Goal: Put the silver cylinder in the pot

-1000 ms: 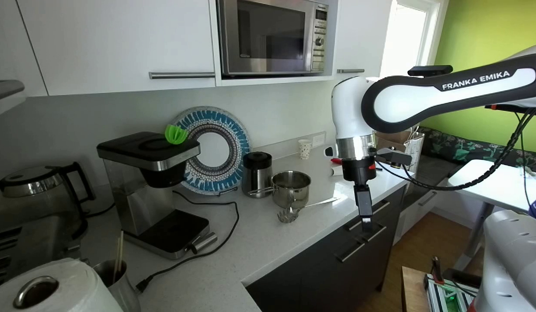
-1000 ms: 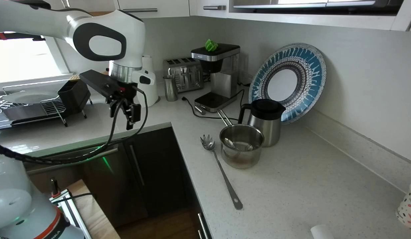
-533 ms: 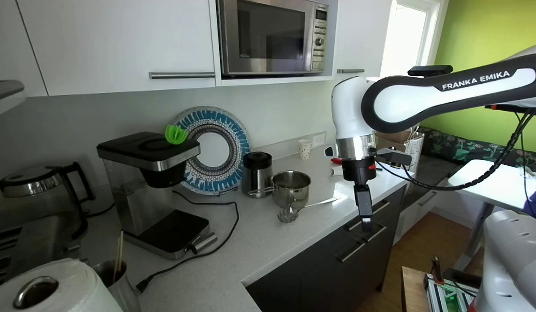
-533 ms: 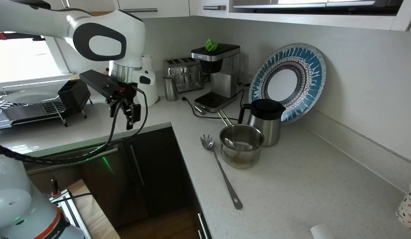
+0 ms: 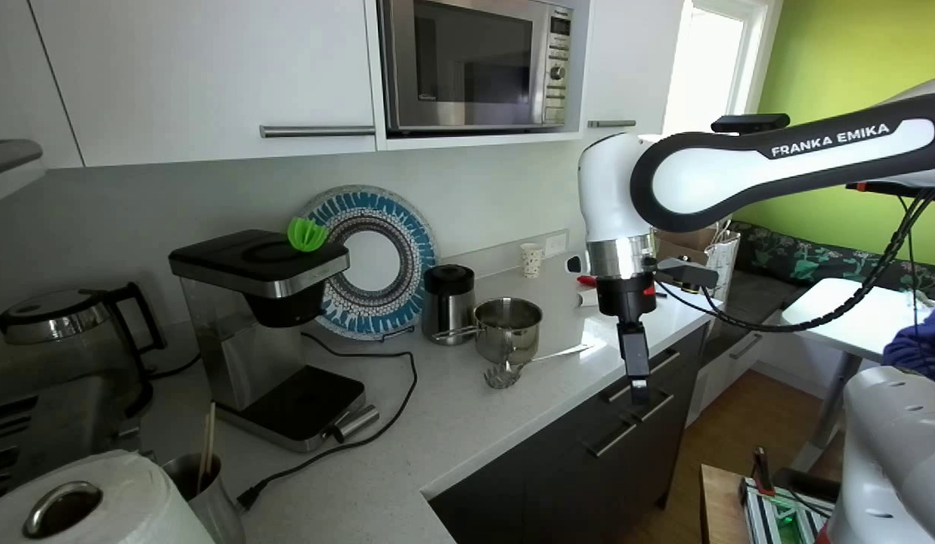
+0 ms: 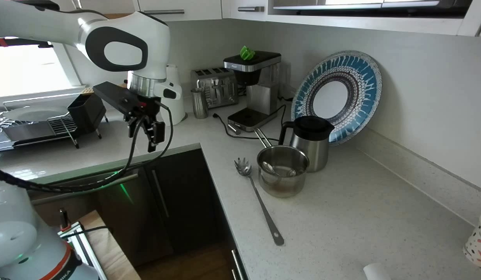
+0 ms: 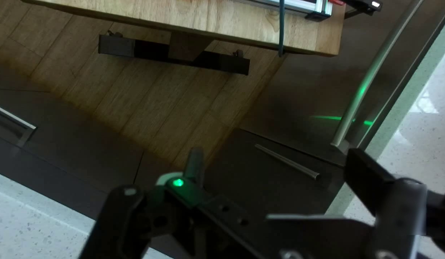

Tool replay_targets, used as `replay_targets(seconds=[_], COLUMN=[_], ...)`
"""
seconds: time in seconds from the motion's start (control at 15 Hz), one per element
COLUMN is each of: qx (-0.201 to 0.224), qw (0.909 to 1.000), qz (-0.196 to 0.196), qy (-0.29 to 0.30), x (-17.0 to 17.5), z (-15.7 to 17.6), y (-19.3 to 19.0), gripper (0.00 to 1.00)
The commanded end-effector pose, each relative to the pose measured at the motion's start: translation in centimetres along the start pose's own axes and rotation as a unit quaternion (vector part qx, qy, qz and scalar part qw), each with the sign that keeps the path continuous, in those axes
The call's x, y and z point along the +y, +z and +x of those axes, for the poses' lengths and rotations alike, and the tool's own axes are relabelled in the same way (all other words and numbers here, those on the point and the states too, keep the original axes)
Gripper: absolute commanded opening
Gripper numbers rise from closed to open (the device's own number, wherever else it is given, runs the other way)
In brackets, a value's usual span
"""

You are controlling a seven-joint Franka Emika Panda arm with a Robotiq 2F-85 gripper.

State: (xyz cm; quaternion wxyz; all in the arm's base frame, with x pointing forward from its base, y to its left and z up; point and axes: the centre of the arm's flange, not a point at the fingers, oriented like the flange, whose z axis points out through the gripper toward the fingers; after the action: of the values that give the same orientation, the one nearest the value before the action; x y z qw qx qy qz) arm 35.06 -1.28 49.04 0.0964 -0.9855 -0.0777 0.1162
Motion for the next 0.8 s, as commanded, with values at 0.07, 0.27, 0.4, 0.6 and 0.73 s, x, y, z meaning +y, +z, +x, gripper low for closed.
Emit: replay_targets(seconds=[0.07,0.27,0.4,0.6,0.73], qx=[0.0,0.055,0.098,0.177,0.231], qw=[1.0,0.9972,0.9921,0.9755,0.958], qz=[0.0,0.015,0.039,0.068,0.084], qy=[0.0,0.048,0.068,0.113,0.148], x=[0.0,-0.3,-0.2,0.4,0.4], z=[0.0,0.8,3.8,8.0,11.6], y=[0.0,-0.2,-2.1,-5.2,-6.8], gripper=[1.0,1.0,1.0,1.0,1.0])
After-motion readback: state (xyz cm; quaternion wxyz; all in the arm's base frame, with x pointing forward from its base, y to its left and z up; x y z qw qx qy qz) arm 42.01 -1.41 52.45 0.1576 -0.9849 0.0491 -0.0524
